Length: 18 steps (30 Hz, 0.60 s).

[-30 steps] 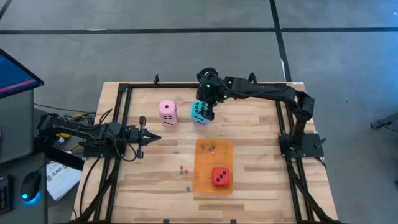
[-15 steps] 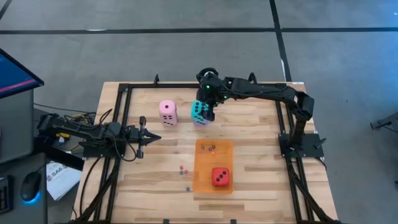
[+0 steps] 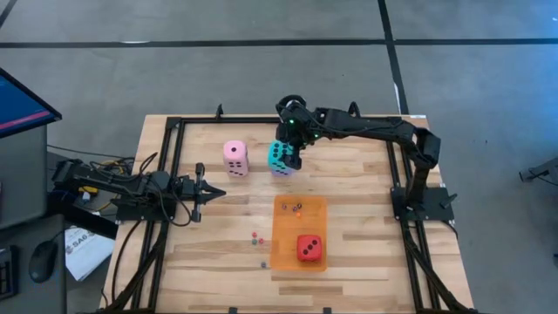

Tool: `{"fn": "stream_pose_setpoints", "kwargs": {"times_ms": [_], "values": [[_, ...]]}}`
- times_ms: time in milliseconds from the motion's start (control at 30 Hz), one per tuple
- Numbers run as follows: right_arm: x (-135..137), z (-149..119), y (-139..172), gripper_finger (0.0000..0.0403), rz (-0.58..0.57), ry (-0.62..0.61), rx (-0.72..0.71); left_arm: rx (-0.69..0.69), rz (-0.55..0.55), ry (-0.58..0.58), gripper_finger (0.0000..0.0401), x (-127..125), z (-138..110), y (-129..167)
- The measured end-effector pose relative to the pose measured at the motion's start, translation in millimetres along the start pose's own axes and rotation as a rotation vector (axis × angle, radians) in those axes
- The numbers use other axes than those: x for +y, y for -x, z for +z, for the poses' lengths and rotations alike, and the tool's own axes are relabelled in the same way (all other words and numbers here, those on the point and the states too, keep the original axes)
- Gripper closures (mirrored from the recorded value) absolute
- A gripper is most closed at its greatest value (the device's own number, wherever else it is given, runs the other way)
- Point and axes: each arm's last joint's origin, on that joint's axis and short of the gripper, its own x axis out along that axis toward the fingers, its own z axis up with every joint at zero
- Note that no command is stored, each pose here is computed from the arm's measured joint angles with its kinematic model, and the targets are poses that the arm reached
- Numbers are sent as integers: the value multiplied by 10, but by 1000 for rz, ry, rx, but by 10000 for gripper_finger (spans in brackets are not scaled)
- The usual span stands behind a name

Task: Pick & Place Dice
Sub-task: Put the large blue dice into the orange bin

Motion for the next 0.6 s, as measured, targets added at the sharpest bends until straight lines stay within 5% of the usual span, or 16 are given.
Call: {"fn": "stream_pose_setpoints", "kwargs": {"times_ms": [600], "values": [[-17,-27,-289,5,71,11,6,0,0,0,401,0,0,0]]}}
